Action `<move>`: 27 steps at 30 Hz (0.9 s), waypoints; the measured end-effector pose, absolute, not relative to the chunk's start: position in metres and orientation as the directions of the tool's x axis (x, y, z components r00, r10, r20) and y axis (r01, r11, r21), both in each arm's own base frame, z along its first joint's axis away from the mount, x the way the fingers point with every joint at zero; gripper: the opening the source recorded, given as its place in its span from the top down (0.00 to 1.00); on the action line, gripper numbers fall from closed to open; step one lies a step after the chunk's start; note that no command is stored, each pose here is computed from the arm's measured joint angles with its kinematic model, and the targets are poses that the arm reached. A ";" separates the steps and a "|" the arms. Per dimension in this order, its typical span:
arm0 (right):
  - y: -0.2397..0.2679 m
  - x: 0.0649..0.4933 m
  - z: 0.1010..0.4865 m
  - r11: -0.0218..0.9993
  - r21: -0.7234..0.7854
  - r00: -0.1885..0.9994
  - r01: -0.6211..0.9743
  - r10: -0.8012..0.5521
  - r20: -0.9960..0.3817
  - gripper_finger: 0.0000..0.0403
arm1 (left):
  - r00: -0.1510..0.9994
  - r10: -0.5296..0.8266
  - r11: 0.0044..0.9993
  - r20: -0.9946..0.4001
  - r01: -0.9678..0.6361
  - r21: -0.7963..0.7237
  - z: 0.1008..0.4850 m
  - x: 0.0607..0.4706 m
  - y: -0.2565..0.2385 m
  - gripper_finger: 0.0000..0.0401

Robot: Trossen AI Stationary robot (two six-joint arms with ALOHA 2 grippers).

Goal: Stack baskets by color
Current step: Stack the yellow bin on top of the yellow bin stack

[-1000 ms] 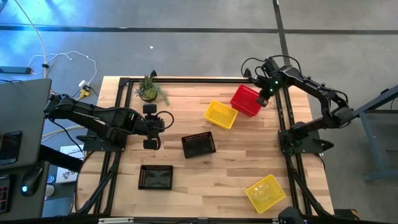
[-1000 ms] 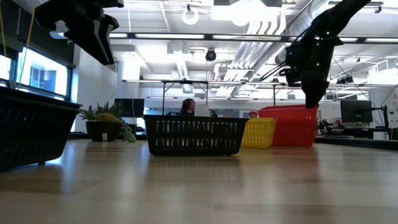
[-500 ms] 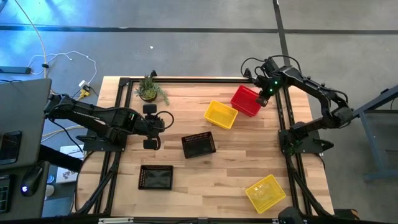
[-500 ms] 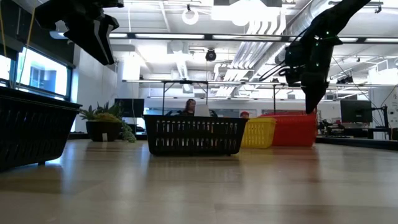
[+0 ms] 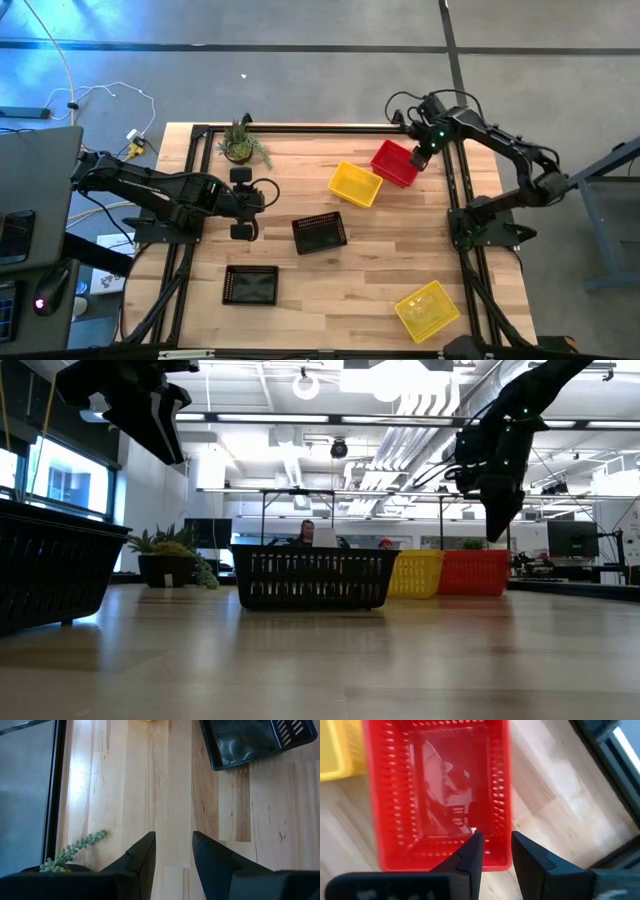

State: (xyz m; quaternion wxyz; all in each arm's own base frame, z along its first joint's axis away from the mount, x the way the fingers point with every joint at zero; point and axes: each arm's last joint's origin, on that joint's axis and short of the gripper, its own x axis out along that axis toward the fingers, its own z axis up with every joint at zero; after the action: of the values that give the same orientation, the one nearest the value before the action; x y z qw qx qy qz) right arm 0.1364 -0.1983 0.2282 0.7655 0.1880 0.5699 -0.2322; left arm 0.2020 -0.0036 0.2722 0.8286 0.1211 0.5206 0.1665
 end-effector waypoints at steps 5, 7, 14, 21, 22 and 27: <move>-0.182 0.151 0.234 0.851 0.019 0.260 0.525 -0.140 -0.956 0.78 | 0.403 0.402 0.915 -0.822 -0.150 0.374 0.272 0.202 -0.004 0.71; -0.174 0.157 0.238 0.859 0.020 0.278 0.512 -0.143 -0.950 0.78 | 0.402 0.402 0.915 -0.823 -0.150 0.374 0.272 0.202 -0.004 0.71; -0.143 0.183 0.245 0.887 0.036 0.327 0.461 -0.132 -0.936 0.78 | 0.402 0.402 0.915 -0.823 -0.153 0.373 0.272 0.202 -0.004 0.71; -0.110 0.204 0.245 0.912 0.036 0.326 0.410 -0.109 -0.939 0.78 | 0.402 0.401 0.916 -0.823 -0.182 0.357 0.272 0.202 -0.004 0.71; -0.104 0.207 0.245 0.917 0.042 0.328 0.397 -0.099 -0.939 0.78 | 0.403 0.400 0.916 -0.823 -0.187 0.354 0.272 0.202 -0.004 0.71; -0.072 0.216 0.244 0.940 0.068 0.299 0.335 -0.038 -0.953 0.78 | 0.406 0.365 0.931 -0.838 -0.174 0.321 0.272 0.202 -0.005 0.71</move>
State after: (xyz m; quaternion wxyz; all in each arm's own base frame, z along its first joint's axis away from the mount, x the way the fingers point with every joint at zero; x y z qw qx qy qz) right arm 0.2158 -0.0724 0.2438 0.7958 0.1280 0.5802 -0.1171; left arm 0.2021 -0.0047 0.2717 0.8335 0.0919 0.5204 0.1615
